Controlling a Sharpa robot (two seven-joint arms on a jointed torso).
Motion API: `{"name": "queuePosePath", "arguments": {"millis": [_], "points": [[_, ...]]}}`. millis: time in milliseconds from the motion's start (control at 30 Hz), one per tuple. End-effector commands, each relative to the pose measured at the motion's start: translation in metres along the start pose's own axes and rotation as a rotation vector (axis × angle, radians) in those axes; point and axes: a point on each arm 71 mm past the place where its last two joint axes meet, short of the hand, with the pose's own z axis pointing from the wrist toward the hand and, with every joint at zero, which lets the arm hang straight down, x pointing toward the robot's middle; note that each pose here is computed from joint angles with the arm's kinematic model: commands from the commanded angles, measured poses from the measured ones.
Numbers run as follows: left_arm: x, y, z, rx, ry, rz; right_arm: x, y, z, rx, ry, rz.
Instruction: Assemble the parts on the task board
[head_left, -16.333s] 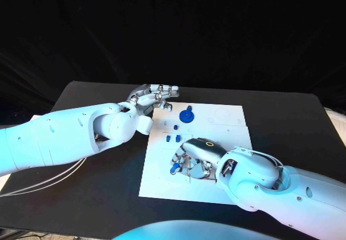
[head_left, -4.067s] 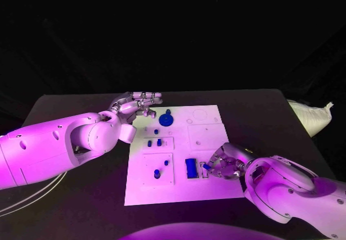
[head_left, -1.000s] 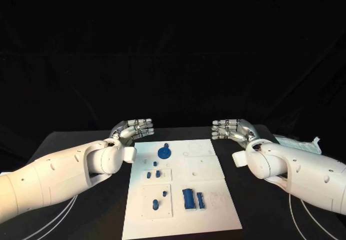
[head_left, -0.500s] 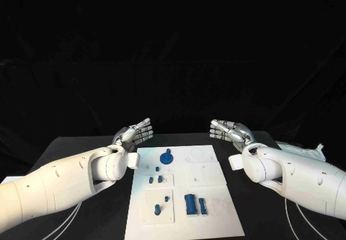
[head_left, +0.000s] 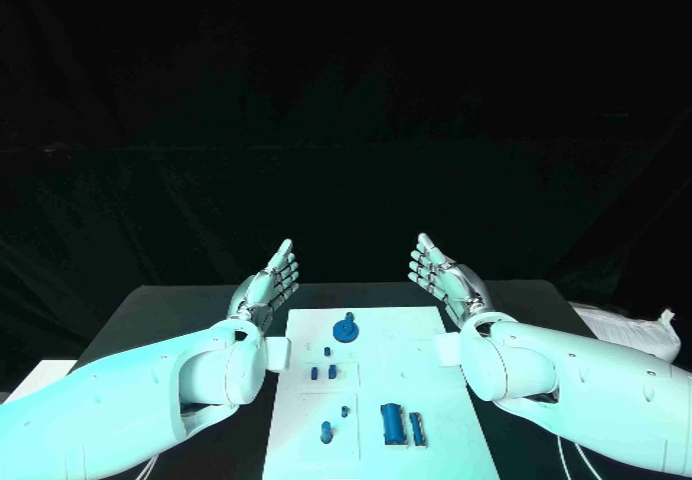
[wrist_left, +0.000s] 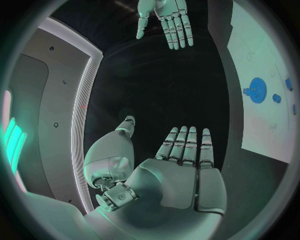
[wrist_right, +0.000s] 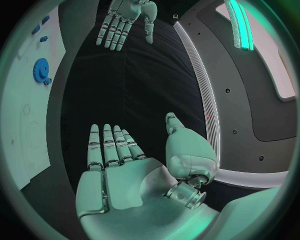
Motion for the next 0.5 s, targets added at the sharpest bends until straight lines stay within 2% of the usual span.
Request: {"name": "queuePosePath", "arguments": {"millis": [33,500], "points": [[-0.0004,-0.0081,-0.005,0.099,-0.077,0.094,-0.0037,0.0028,-0.0044,-0.022,-0.108,-0.003],[0.0005,-0.0085,-0.0064,0.103,-0.08,0.098,-0.0032,0.003,-0.005,-0.021,-0.109,-0.003]]}}
